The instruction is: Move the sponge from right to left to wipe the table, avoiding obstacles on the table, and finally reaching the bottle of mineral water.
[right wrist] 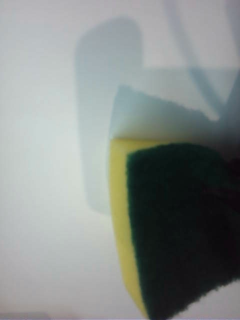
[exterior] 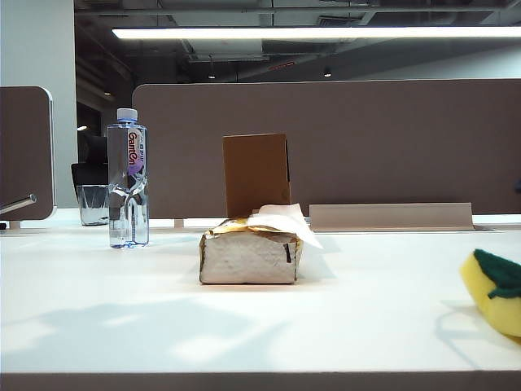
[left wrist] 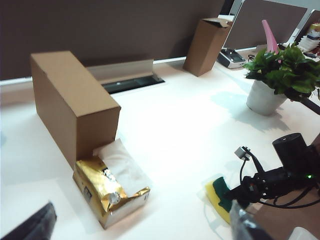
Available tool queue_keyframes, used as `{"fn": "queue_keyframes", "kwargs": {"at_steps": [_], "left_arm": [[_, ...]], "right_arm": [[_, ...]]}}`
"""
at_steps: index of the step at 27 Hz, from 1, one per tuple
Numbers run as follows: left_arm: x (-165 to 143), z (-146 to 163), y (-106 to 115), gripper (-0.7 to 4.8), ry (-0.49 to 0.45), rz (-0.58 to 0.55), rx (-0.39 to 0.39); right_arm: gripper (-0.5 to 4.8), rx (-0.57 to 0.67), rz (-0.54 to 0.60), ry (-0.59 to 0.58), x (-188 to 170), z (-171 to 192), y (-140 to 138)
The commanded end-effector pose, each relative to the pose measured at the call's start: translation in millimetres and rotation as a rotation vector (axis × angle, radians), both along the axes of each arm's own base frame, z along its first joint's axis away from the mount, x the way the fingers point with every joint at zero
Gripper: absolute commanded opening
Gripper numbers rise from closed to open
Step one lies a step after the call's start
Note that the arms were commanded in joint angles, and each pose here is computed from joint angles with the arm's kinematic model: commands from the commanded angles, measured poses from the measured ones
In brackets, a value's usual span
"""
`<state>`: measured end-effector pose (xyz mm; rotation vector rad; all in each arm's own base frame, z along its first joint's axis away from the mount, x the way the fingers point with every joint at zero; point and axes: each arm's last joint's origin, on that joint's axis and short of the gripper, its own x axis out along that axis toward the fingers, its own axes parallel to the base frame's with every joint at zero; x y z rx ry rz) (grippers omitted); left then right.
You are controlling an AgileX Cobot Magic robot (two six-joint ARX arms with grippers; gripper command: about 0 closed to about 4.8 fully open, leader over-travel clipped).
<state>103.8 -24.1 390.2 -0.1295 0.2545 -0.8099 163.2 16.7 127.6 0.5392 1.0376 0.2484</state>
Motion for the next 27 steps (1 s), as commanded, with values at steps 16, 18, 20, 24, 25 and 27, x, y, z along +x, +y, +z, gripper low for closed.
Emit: {"fn": "queue_keyframes", "kwargs": {"at_steps": [16,18,20,24,25,27], "left_arm": [[-4.8,2.7,-0.1,4.53,-0.018,-0.008,-0.002],[-4.8,2.7,-0.1,4.53,-0.018,-0.008,-0.002],[-4.9,2.8,-0.1,4.53,-0.018,-0.008,-0.002],[-4.9,2.8,-0.1,4.53,-0.019,-0.008,-0.002],[-4.9,2.8,-0.1,4.53,-0.019,-0.009,-0.002],[-5.0,2.8,-0.1,4.53,-0.018,-0.010,-0.002]], "right_arm": [[-0.09,-0.066,0.011,0.130,-19.3,-4.6,17.0],[-0.09,-0.075,0.012,0.126,-19.3,-4.3,20.7],[-0.09,-0.079,0.007,0.122,-19.3,-4.0,23.5],[-0.09,-0.068,0.010,0.114,-18.4,-2.2,27.9],[-0.09,-0.065,0.011,0.111,-18.1,-1.7,29.1],[-0.09,-0.061,0.010,0.109,-17.0,-0.6,31.2]]}}
